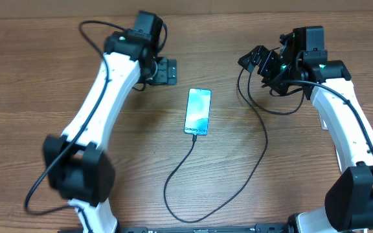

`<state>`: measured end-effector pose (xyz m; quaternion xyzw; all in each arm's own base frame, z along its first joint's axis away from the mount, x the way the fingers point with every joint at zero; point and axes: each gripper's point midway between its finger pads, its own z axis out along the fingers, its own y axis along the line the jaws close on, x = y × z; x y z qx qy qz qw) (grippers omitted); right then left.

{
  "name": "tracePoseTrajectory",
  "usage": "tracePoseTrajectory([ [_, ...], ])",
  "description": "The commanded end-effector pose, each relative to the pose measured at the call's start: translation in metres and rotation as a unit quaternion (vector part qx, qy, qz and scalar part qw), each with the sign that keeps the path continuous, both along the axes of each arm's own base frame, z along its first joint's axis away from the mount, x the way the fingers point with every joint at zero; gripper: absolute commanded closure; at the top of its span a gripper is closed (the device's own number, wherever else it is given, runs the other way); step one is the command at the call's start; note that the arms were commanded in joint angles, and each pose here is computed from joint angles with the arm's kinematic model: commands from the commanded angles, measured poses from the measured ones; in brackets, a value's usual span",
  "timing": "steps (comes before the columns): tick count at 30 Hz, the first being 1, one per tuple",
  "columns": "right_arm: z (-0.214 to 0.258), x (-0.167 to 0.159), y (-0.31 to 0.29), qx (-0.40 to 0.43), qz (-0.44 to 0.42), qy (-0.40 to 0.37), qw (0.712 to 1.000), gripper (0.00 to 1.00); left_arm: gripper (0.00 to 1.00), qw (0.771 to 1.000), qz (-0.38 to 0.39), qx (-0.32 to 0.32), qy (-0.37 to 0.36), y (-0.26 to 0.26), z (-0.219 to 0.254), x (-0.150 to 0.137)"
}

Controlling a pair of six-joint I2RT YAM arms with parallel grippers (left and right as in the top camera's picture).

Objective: Plug charger to phone and switch on socket
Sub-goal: 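Lift the left gripper up and away from the phone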

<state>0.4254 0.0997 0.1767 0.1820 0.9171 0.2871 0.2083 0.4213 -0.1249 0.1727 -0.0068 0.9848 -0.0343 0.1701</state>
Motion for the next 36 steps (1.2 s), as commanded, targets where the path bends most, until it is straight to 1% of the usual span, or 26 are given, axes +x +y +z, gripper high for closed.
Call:
tracePoseTrajectory([
  [1,0.014,0.001,-0.005,-0.005,-0.004,-0.021,1.0,0.0,0.0,0.997,0.014,0.041,-0.06,0.022,0.045,-0.003],
  [7,0.014,0.0,-0.005,-0.005,-0.003,-0.019,1.0,0.0,0.0,0.992,0.031,0.058,-0.107,0.041,0.091,-0.022],
  [13,0.013,0.0,-0.005,-0.006,-0.004,-0.017,1.0,0.0,0.01,0.989,0.032,0.048,-0.137,0.045,0.118,-0.036],
  [18,0.013,0.0,-0.005,-0.006,-0.003,-0.017,1.0,0.0,0.0,0.989,0.032,0.048,-0.136,0.046,0.12,-0.04],
  [36,0.012,-0.002,-0.005,-0.006,-0.003,-0.013,1.0,0.01,0.0,0.989,0.032,0.048,-0.135,0.046,0.119,-0.04],
])
